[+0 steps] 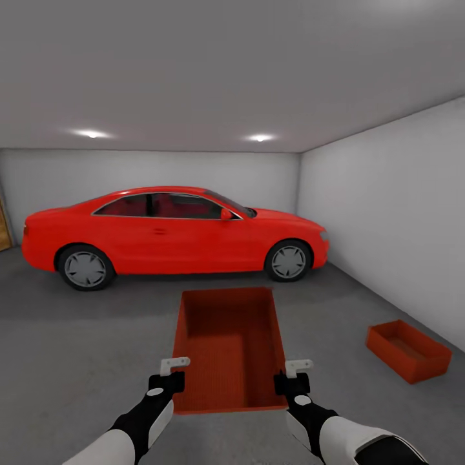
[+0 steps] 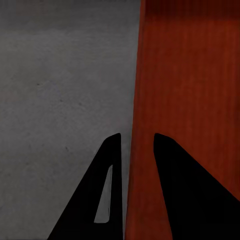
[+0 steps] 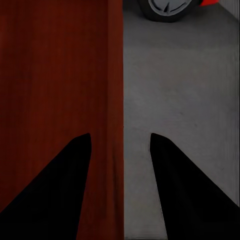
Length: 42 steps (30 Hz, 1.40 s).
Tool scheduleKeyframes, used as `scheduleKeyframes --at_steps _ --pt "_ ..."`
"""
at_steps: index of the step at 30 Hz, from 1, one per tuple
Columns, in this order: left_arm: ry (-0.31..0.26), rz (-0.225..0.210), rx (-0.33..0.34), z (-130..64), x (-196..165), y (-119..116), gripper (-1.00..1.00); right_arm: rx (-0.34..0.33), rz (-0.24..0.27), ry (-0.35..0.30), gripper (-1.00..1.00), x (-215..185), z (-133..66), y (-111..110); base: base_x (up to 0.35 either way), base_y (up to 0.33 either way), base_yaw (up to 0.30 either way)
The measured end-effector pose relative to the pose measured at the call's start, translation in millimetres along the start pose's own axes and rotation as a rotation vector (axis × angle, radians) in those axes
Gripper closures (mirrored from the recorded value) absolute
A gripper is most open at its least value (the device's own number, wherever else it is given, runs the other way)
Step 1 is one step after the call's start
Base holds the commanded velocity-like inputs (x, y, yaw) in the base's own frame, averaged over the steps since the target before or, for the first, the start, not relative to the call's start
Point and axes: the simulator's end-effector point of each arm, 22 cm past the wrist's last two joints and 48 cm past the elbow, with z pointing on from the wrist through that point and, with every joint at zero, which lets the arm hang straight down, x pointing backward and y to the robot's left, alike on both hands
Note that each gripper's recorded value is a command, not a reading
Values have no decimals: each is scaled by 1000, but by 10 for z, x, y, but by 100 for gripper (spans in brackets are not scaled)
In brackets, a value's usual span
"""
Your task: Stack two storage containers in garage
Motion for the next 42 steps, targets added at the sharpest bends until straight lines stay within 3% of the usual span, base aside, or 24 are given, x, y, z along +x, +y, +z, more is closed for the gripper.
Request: scheduleKeyframes --at_steps 15,42 --pt "0 -1 0 -3 0 0 100 0 0 0 100 -2 -3 -1 45 0 -273" --pt "0 -1 0 -6 1 0 100 1 -1 0 100 -2 -5 -2 312 0 -273"
